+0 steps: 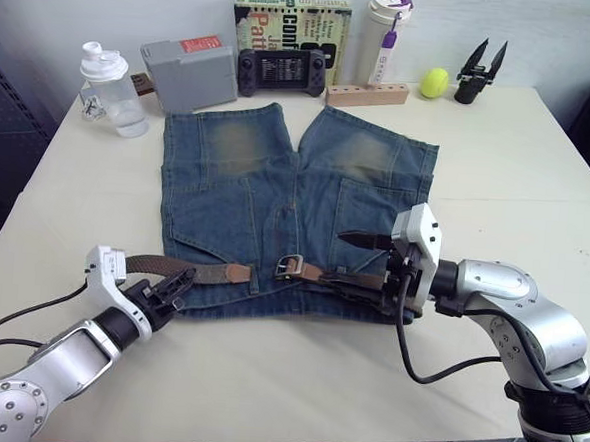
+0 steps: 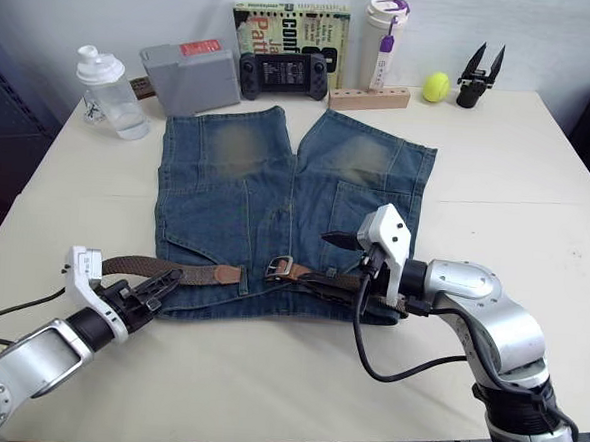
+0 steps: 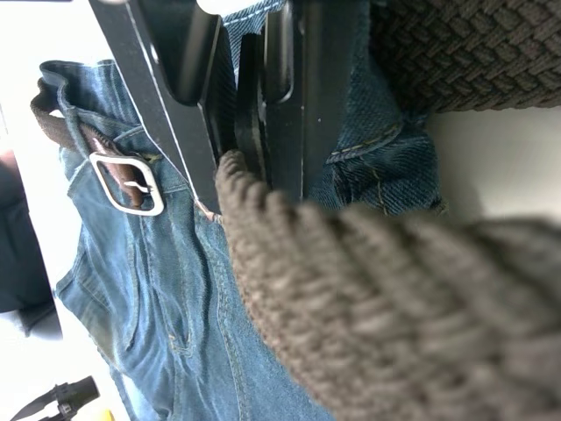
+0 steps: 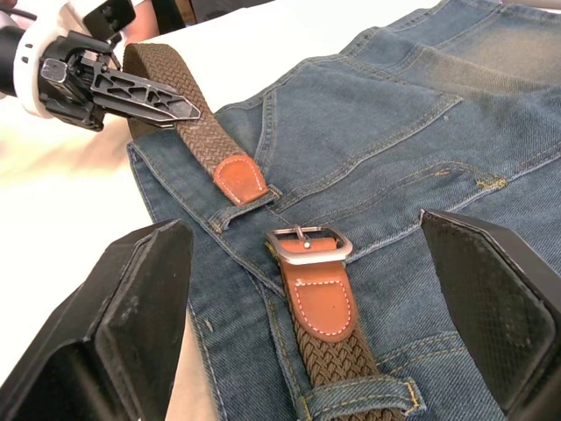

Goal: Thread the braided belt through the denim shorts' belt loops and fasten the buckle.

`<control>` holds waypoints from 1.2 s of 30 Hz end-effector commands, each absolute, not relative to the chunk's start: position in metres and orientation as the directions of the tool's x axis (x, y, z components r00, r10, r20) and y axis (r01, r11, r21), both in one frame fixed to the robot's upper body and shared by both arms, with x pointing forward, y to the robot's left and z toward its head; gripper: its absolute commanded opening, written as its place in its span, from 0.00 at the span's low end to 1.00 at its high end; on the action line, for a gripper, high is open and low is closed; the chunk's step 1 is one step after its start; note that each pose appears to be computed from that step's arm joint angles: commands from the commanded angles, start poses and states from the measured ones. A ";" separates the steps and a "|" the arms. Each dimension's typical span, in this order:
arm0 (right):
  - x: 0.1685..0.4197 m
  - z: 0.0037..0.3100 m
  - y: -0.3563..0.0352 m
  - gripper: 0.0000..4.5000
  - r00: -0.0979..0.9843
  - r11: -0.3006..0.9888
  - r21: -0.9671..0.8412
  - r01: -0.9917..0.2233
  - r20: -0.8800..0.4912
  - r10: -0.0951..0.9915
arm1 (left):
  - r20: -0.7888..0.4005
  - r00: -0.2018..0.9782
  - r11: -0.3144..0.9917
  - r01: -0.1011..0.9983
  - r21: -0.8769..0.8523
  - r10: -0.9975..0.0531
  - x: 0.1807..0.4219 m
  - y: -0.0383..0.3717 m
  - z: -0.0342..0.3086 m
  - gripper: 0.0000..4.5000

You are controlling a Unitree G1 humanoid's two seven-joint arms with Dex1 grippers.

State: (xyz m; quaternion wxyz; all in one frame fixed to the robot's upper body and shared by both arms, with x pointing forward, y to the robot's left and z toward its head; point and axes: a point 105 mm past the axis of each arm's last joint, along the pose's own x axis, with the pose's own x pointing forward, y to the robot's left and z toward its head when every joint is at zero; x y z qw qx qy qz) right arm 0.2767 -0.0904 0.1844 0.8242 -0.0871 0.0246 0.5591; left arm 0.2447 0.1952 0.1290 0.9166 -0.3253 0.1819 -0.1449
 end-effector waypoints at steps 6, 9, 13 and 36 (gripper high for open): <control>0.269 0.193 -0.082 0.98 0.344 0.329 -0.142 -0.934 -0.098 0.934 | -0.266 0.889 0.781 0.147 -0.607 -0.374 0.235 0.190 0.140 0.00; 0.269 0.193 -0.081 0.98 0.341 0.326 -0.141 -0.935 -0.098 0.935 | -0.292 0.887 0.787 0.119 -0.605 -0.358 0.232 0.190 0.134 0.00; 0.269 0.193 -0.081 0.98 0.341 0.326 -0.137 -0.935 -0.097 0.935 | -0.297 0.894 0.795 0.100 -0.598 -0.336 0.236 0.192 0.131 0.00; 0.271 0.191 -0.083 0.98 0.378 0.349 -0.195 -0.916 -0.133 0.916 | -0.298 0.740 0.787 0.490 -0.376 -0.603 0.281 0.164 0.104 0.00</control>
